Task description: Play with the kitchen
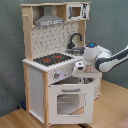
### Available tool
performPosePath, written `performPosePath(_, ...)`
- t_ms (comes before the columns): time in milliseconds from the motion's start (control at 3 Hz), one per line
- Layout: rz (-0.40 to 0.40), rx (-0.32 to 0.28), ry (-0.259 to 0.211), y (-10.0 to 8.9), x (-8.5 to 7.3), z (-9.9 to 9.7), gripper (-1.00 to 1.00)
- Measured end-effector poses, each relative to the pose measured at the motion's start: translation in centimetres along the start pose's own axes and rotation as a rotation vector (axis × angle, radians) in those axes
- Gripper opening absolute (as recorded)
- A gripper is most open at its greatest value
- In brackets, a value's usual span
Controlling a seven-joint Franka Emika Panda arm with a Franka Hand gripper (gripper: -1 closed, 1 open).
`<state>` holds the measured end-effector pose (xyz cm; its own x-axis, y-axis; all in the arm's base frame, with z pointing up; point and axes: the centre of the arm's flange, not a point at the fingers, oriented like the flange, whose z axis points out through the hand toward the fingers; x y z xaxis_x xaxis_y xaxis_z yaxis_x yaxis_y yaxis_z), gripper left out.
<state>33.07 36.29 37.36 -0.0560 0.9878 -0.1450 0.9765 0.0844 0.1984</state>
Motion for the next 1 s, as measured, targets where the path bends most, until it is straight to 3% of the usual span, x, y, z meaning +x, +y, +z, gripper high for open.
performPosePath(333, -0.001, 0.001, -0.001, 0.0, 0.0, 0.1, -1.0)
performPosePath(1000, -0.021, 0.008, 0.011, 0.5, 0.4, 2.2, -1.0)
